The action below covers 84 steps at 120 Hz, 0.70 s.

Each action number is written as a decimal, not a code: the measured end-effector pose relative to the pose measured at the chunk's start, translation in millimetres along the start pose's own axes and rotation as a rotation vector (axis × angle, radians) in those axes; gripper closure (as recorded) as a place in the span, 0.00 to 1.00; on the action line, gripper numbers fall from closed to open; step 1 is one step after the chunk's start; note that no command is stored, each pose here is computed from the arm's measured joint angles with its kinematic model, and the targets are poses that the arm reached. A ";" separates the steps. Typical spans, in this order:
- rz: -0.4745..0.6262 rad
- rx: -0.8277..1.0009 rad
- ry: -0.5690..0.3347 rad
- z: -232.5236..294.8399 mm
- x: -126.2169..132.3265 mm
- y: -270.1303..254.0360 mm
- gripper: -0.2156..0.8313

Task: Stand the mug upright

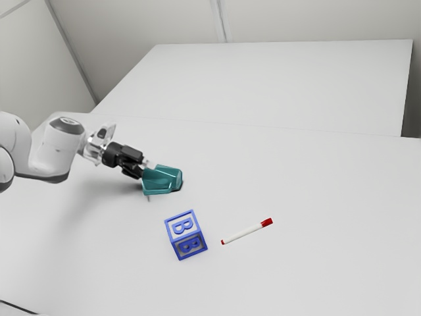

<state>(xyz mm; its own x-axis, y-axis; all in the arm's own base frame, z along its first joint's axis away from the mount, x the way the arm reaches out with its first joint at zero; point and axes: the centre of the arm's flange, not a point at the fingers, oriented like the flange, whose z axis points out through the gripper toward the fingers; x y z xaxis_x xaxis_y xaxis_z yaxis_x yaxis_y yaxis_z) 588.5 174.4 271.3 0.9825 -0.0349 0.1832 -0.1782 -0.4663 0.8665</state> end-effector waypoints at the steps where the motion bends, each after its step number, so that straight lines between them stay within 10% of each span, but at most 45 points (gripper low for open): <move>1: 0.000 -0.001 0.000 0.2 -0.1 -0.2 0.36; 49: 0.016 -0.022 0.000 -1.4 -3.4 -3.5 0.81; 84: 0.032 -0.021 0.000 -1.8 -2.2 -0.9 0.92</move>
<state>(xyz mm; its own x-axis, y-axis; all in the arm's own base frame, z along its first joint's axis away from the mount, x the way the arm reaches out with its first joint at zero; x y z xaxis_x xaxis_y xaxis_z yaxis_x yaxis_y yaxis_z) 586.4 176.5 271.0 0.9762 -0.0494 0.2113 -0.2108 -0.4464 0.8697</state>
